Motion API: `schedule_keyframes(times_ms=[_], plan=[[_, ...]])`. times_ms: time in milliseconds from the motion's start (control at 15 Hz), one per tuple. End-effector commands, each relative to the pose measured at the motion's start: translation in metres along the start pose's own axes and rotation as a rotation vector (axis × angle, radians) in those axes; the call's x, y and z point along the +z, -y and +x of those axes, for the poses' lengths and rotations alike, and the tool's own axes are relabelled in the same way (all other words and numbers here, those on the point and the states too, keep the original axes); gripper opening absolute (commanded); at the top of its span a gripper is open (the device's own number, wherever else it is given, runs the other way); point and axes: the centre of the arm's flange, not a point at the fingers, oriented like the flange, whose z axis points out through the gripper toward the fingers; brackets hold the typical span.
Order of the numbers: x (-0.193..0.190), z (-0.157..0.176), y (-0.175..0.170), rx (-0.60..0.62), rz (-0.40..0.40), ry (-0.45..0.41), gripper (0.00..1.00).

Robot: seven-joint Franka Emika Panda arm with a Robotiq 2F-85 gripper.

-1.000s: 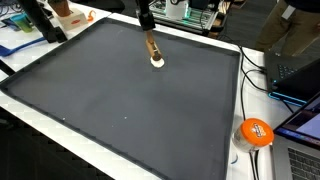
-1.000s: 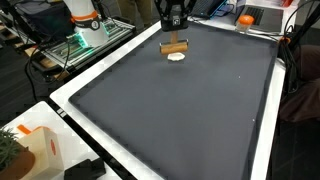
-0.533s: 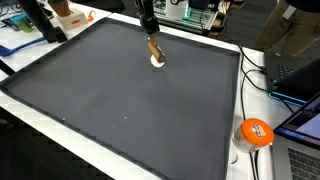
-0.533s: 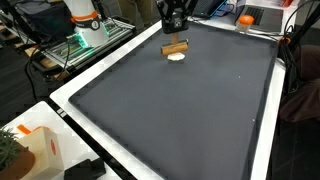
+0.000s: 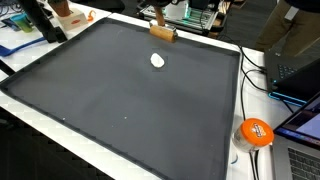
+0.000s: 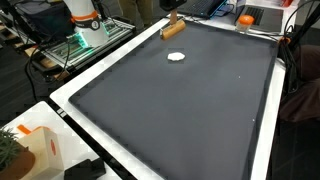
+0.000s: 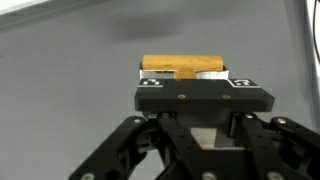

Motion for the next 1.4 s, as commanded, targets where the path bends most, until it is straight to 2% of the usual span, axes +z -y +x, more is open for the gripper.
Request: schedule_keyframes(times_ms=[0,67,333,400,600,667,800,867,1067,1333], plan=[[-0.002,0.000,0.002,-0.009,0.000,-0.001,0.22],[0.003,-0.006,0.002,-0.053,-0.006,0.011,0.22],[0.035,-0.016,-0.006,-0.074,-0.166,-0.045,0.22],[0.044,-0.017,-0.007,-0.110,-0.176,-0.034,0.22],[0.060,-0.028,-0.007,-0.296,-0.079,-0.025,0.22],[0.056,-0.013,0.000,-0.211,-0.131,-0.015,0.47],[0.063,-0.016,0.000,-0.262,-0.110,-0.015,0.47],[0.072,-0.008,0.005,-0.261,-0.133,-0.030,0.22],[0.084,0.003,0.013,-0.273,-0.182,-0.057,0.22],[0.098,0.014,0.018,-0.285,-0.221,-0.053,0.22]])
